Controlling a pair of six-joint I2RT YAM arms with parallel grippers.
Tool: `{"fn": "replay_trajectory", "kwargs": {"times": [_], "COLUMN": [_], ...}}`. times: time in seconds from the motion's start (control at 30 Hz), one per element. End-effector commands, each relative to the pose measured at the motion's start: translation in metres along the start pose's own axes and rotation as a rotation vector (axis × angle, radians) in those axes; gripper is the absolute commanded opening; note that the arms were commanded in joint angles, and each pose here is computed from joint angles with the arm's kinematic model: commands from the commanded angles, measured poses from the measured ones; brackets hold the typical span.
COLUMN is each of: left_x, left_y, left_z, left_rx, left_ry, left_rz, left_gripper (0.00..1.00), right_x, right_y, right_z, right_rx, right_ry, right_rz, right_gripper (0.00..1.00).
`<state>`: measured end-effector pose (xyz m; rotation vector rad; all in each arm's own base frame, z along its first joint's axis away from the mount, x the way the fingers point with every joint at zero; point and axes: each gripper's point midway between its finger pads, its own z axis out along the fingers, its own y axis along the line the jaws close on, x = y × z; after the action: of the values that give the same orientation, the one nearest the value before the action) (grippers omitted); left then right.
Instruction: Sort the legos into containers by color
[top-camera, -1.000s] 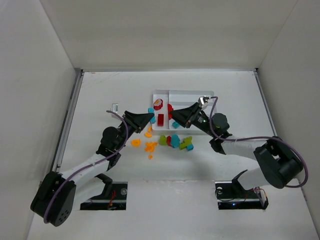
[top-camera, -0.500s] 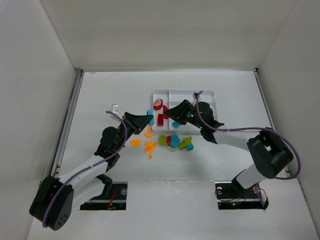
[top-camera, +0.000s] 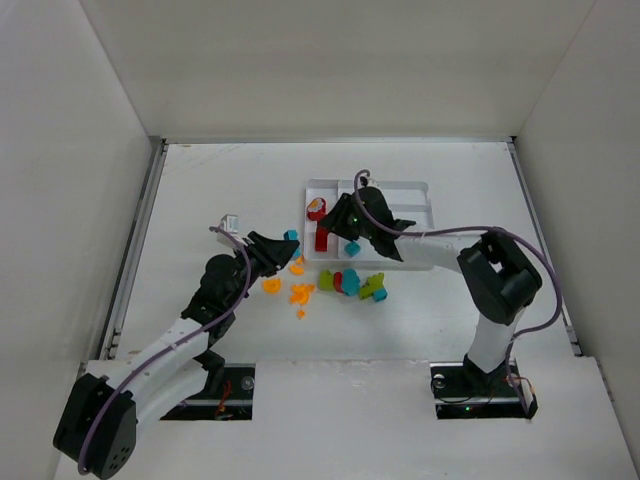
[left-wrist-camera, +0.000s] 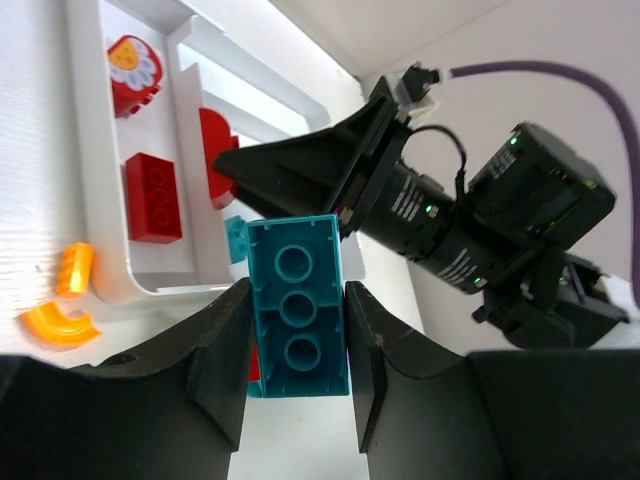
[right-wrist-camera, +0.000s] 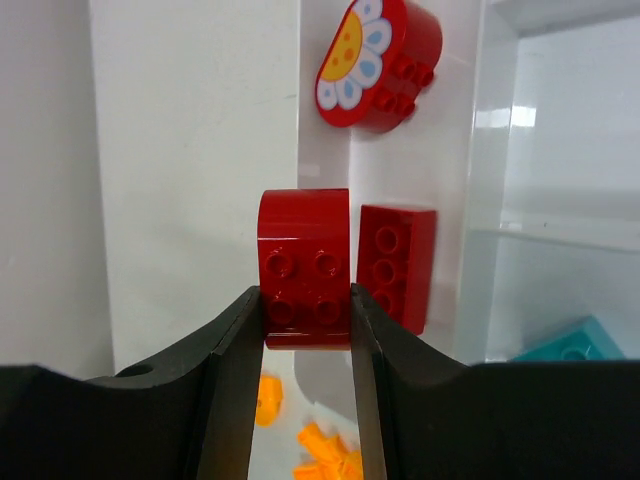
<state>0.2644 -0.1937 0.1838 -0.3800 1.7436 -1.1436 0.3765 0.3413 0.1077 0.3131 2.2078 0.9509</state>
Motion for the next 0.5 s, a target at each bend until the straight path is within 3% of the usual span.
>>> {"fn": "replay_trajectory", "kwargs": {"times": [0.0,0.2,0.37,0.47], "left_x": [-0.014,-0.012,-0.006,0.004], "left_y": [-0.015,-0.015,-0.016,-0.022], "left_z": [0.001,0.003,0.007,0.014], "left_rx": [0.022,0.018,0.013,0.014], "left_ry": [-0.038,-0.028,-0.009,0.022], "left_rz": [0.061,0.061,0.071,0.096], "left_gripper": [0.12,0.12,0.12,0.12], "right_x": [-0.03,-0.055,-0.064,-0.073], "right_y": [0.017,0.025,0.026,0.024], "right_z": [0.005,0.009,-0.003,-0.025], "right_rx": [0.007,0.029,0.015,-0.017], "right_ry": [-0.068,-0.116,-0.139,-0.192], "right_rz": [-0.057,-0.083,-0.084,-0.087], "right_gripper": [0.42,0.6,0.63,0.6]}}
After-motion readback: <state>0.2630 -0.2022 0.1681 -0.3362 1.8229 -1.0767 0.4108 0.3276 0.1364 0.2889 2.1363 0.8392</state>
